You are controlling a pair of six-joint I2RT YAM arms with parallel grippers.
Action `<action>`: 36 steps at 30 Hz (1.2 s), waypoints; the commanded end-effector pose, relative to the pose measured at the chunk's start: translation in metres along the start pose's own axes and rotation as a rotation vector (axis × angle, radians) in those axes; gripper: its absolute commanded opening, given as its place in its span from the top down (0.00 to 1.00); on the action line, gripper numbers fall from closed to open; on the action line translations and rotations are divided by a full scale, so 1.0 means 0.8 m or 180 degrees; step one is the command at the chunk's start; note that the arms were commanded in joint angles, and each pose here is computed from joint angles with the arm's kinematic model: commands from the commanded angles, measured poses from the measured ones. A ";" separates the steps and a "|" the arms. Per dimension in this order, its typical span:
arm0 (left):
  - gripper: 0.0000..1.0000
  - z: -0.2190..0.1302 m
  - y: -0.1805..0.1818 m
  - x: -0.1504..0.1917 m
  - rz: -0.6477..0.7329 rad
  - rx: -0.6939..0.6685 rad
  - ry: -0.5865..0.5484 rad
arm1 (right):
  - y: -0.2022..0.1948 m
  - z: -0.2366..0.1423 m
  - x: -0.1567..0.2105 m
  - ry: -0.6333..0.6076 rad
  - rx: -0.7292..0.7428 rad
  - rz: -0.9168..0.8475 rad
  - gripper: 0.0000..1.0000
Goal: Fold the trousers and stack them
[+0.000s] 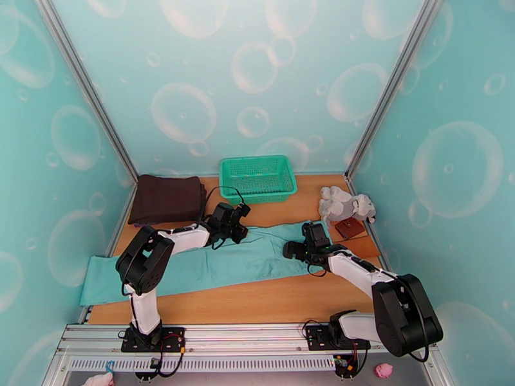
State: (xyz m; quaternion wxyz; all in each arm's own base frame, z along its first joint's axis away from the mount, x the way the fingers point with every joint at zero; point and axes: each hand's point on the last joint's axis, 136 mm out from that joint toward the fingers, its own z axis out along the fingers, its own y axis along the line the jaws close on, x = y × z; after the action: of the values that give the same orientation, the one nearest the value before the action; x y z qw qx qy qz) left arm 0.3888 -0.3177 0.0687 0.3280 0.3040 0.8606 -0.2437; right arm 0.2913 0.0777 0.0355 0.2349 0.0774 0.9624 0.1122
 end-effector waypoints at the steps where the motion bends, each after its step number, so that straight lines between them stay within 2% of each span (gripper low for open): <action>1: 1.00 0.005 0.038 -0.010 -0.0130 -0.0316 0.0012 | -0.026 0.003 0.019 0.0151 0.0233 0.0097 0.01; 8: 1.00 0.019 0.074 -0.026 -0.0132 -0.0664 -0.0034 | -0.038 0.003 0.020 0.0154 0.0365 0.0198 0.01; 17: 1.00 -0.006 0.145 -0.034 -0.0108 -0.1724 -0.0035 | -0.052 0.002 0.020 0.0161 0.0533 0.0285 0.01; 18: 0.98 -0.009 0.148 -0.035 -0.0116 -0.1765 -0.0052 | -0.053 0.002 0.019 0.0158 0.0551 0.0293 0.01; 19: 0.92 -0.012 0.153 -0.037 -0.0132 -0.1811 -0.0079 | -0.053 0.002 0.020 0.0160 0.0561 0.0284 0.01; 20: 0.85 -0.015 0.153 -0.040 -0.0152 -0.1793 -0.0119 | -0.053 0.001 0.019 0.0149 0.0571 0.0286 0.01; 23: 0.73 -0.025 0.131 -0.051 -0.0137 -0.1414 -0.0298 | -0.056 0.000 0.018 0.0141 0.0626 0.0282 0.01; 26: 0.65 -0.045 0.104 -0.057 -0.0140 -0.1060 -0.0444 | -0.060 -0.007 0.009 0.0077 0.0781 0.0197 0.01; 29: 0.62 -0.056 0.078 -0.045 -0.0178 -0.0746 -0.0338 | -0.043 -0.035 -0.023 -0.0164 0.1039 -0.0091 0.01; 31: 0.62 -0.052 0.065 -0.021 -0.0250 -0.0534 -0.0112 | -0.016 -0.054 -0.049 -0.0372 0.0979 -0.0202 0.01; 34: 0.64 -0.039 0.046 0.009 -0.0346 -0.0207 0.0137 | 0.037 -0.066 -0.074 -0.0553 0.0638 -0.0368 0.01; 36: 0.64 -0.037 0.048 0.021 -0.0384 -0.0236 0.0168 | 0.082 -0.061 -0.073 -0.0550 0.0286 -0.0536 0.01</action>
State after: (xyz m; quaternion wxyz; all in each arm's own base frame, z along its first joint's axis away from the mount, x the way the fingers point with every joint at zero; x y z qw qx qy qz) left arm 0.4216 -0.2628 0.0940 0.3613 0.2361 0.8816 -0.1911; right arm 0.3209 0.0935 0.1048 0.3051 0.0443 0.9512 0.0138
